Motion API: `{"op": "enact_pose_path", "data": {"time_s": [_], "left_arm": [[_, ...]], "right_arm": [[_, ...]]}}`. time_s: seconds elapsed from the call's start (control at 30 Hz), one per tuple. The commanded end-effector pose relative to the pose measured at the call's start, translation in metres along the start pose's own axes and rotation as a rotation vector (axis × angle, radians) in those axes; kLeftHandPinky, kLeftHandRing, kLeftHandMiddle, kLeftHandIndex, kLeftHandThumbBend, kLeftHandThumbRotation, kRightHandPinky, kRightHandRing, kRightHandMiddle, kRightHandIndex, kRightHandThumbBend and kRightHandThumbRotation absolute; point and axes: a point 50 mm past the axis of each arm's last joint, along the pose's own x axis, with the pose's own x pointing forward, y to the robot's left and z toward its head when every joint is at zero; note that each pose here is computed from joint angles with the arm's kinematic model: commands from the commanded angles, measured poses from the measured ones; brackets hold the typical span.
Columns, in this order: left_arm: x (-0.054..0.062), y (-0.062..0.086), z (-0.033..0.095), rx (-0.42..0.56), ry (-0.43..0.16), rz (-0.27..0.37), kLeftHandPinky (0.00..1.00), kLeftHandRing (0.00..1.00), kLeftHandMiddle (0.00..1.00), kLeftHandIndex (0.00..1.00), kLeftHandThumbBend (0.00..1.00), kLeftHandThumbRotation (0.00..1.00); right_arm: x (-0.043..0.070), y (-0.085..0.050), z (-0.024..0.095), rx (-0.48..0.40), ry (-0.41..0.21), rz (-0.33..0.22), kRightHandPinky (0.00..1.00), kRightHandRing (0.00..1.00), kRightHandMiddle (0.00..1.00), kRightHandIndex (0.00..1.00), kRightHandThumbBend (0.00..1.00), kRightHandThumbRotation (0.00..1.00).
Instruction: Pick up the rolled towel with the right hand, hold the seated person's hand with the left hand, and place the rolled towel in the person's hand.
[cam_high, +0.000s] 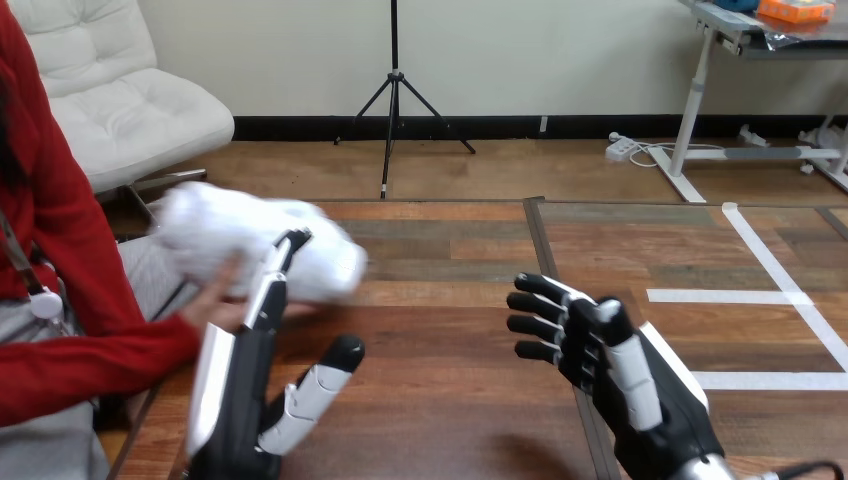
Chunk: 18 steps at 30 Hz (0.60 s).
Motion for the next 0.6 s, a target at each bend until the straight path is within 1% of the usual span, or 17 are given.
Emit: {"op": "enact_pose_path", "data": {"time_s": [0.0,0.03,0.17,0.2,0.37,0.4,0.57], "left_arm": [[0.007,-0.006,0.006,-0.114,-0.049,0.000,1.00,1.00,0.98,0.94,0.81,1.00],[0.006,-0.007,0.007,-0.127,-0.050,-0.002,1.00,1.00,0.98,0.94,0.79,1.00],[0.004,-0.009,0.007,-0.186,-0.049,-0.016,1.00,1.00,0.98,0.93,0.76,1.00],[0.002,-0.010,0.007,-0.209,-0.041,-0.021,1.00,1.00,0.98,0.93,0.76,1.00],[-0.001,-0.013,0.008,-0.285,-0.012,-0.043,1.00,1.00,0.97,0.93,0.78,1.00],[-0.002,-0.014,0.009,-0.314,-0.006,-0.052,1.00,1.00,0.97,0.93,0.78,1.00],[-0.007,-0.016,0.012,-0.399,0.010,-0.074,1.00,1.00,0.98,0.93,0.77,1.00]], "right_arm": [[0.003,0.003,0.022,0.048,-0.149,-0.019,0.83,0.83,0.84,0.83,1.00,1.00],[0.003,0.003,0.022,0.053,-0.154,-0.023,0.83,0.83,0.83,0.82,1.00,1.00],[0.000,0.005,0.021,0.080,-0.170,-0.041,0.83,0.82,0.83,0.82,0.99,1.00],[-0.002,0.006,0.020,0.093,-0.177,-0.047,0.83,0.82,0.82,0.82,0.99,1.00],[-0.005,0.010,0.019,0.121,-0.200,-0.061,0.83,0.82,0.82,0.81,0.98,1.00],[-0.006,0.011,0.019,0.127,-0.204,-0.065,0.83,0.82,0.82,0.81,0.97,1.00],[-0.010,0.014,0.017,0.147,-0.216,-0.077,0.83,0.82,0.82,0.81,0.97,1.00]]}}
